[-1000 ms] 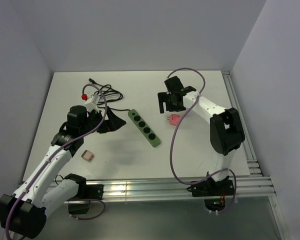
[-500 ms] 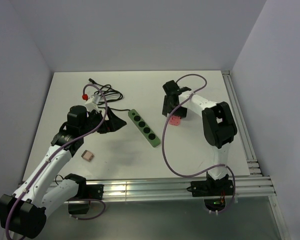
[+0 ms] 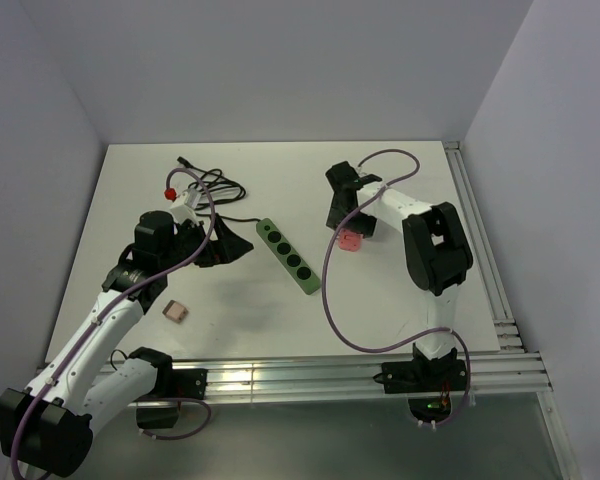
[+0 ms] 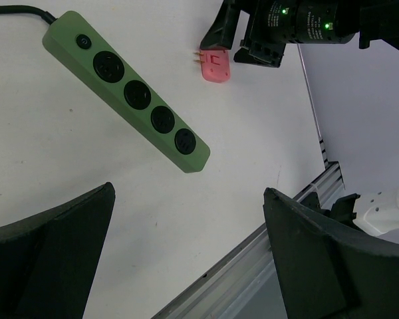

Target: Insert the plug

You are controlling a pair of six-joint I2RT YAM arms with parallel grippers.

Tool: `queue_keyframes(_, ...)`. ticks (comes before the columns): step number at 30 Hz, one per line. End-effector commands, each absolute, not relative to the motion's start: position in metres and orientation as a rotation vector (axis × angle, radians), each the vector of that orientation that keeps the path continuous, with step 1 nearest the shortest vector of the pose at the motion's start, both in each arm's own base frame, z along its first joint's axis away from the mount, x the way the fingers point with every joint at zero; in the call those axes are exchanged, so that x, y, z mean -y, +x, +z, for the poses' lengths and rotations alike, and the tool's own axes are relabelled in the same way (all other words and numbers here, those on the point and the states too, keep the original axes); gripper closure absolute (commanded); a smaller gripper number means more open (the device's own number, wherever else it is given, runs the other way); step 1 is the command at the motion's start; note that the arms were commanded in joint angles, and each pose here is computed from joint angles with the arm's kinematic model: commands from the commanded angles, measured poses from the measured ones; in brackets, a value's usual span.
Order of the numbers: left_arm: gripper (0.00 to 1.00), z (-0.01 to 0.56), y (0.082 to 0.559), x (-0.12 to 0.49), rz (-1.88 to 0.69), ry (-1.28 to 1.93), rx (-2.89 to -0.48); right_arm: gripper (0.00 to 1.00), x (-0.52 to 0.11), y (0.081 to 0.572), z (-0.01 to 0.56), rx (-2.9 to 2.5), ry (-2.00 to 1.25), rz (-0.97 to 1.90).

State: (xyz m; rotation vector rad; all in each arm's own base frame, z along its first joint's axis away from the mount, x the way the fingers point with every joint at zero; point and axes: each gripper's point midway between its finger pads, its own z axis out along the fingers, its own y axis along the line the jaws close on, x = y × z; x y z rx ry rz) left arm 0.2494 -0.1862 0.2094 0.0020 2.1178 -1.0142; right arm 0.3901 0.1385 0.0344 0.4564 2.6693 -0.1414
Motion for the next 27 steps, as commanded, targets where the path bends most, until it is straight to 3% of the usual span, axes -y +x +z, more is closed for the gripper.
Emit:
queue_keyframes(1, 0.01, 0.226, 0.252, 0.191, -1.034, 0.056, -2.059, 0.17, -0.129, 0.402, 0.042, -2.612, 0.520, -0.178)
queue_keyframes(19, 0.01, 0.224, 0.252, 0.191, -1.033, 0.054, -2.066, 0.23, -0.128, 0.403, 0.015, -2.662, 0.527, -0.173)
queue_keyframes(27, 0.00, 0.224, 0.251, 0.191, -1.033, 0.053, -2.069, 0.35, -0.135, 0.401, 0.007, -2.684, 0.526, -0.125)
